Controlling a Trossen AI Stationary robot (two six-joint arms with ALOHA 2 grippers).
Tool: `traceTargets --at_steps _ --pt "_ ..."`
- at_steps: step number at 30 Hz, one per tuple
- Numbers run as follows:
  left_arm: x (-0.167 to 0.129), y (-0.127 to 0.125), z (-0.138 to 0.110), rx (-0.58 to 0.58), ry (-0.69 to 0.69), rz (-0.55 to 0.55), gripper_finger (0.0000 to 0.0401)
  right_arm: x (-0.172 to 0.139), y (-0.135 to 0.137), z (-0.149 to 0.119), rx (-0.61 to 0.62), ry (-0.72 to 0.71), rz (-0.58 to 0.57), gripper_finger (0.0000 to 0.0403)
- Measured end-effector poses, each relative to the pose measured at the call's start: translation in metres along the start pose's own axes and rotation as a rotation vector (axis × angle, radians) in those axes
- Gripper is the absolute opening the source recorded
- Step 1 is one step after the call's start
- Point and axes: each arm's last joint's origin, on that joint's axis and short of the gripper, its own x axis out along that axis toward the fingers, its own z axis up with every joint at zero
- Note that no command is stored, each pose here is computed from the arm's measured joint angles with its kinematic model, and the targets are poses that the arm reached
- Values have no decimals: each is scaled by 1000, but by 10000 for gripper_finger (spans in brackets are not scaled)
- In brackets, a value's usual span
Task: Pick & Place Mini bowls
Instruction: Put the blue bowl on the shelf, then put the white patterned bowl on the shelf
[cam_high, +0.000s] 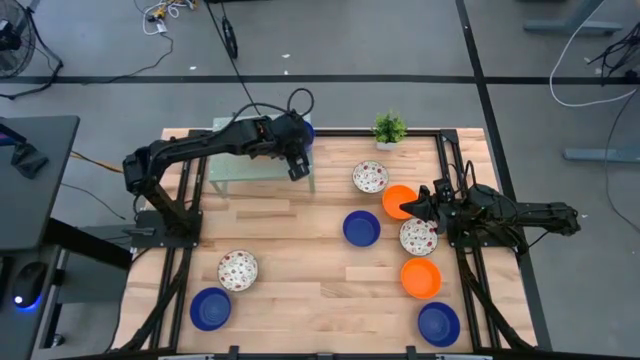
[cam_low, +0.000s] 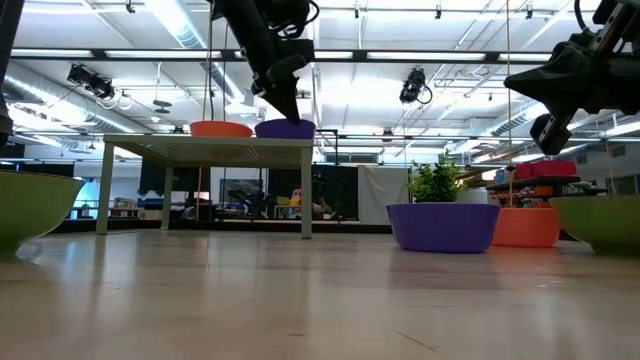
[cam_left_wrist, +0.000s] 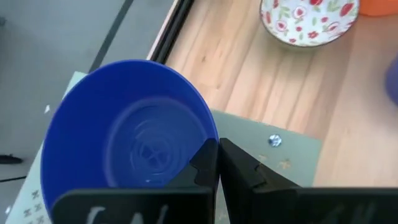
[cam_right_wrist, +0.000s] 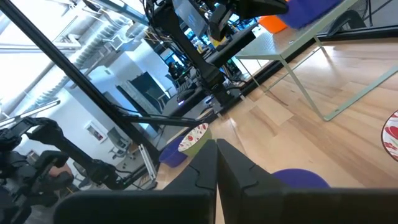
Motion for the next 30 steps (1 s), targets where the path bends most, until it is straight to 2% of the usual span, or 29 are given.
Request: traceTargets --at_steps 7,18,25,30 --pt "0 1 0 -4 4 26 27 0 0 0 0 0 0 7" --pt "-4 -1 0 -21 -4 20 134 0 0 0 0 0 0 7" --pt "-40 -13 3 -40 -95 -14 169 0 0 0 0 0 0 7" --pt "-77 -36 -1 -46 -150 -135 172 0 0 0 0 0 0 7"
